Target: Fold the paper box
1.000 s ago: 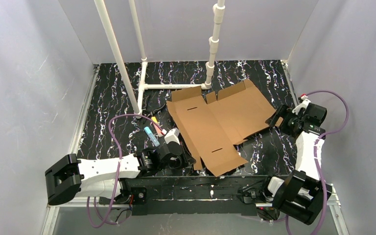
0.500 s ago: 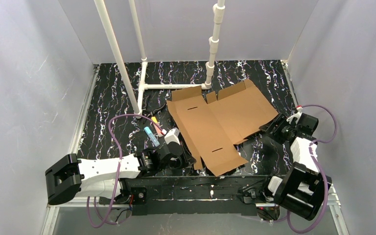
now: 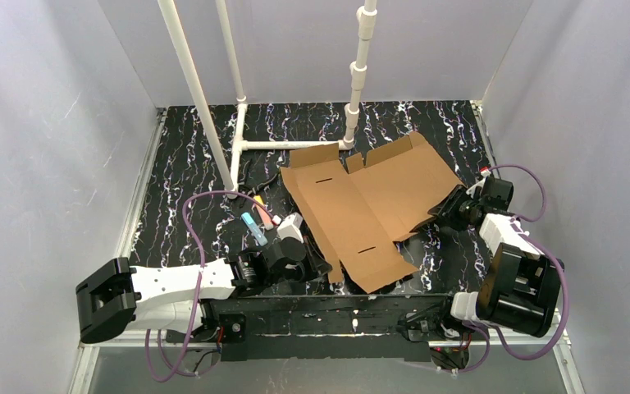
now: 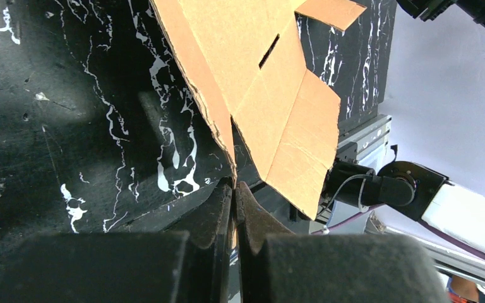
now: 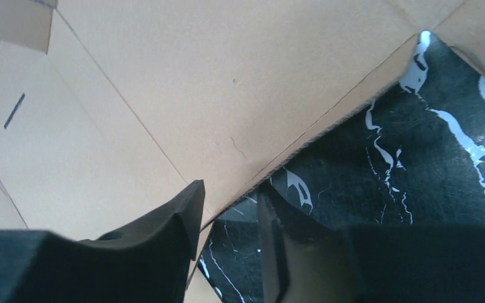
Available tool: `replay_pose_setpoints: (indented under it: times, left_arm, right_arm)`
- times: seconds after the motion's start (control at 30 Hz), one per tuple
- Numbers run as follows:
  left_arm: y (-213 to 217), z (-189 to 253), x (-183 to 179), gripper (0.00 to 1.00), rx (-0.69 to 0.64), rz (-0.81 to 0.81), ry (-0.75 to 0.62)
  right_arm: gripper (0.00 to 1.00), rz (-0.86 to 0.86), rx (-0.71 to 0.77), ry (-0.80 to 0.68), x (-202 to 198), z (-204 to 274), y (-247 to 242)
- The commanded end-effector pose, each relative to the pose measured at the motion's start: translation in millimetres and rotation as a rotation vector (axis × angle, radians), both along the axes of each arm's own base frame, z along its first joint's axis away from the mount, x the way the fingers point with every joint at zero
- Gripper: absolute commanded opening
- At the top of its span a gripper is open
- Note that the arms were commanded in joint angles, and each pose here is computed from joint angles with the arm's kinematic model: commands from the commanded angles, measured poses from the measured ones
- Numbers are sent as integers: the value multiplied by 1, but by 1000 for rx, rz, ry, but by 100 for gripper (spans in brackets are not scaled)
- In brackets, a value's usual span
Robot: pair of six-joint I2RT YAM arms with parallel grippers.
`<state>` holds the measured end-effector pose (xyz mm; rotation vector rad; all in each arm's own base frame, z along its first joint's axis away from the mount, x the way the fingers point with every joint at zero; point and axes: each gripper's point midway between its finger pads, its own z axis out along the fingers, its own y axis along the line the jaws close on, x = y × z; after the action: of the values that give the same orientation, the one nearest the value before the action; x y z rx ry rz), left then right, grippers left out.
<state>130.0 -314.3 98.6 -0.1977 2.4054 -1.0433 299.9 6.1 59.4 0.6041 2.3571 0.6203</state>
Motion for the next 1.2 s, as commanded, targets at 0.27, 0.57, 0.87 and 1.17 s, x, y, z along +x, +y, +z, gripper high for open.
replay_pose_setpoints:
  times: [0.27,0.57,0.87,1.17]
  left_arm:
    - [-34,18,-10,0,-90,-135,-36]
    - [-43,27,-19,16,-120,-220,-51]
    - [-6,39,-19,60,-125,-222,-204]
    - [41,97,55,96,74,-211,-564]
  right_arm:
    - [1,-100,-110,-59,29,14,-29]
    - [1,-92,-331,-180,44,40,-61]
    - [1,16,-463,-246,38,59,-83]
    - [1,422,-592,-721,35,140,-31]
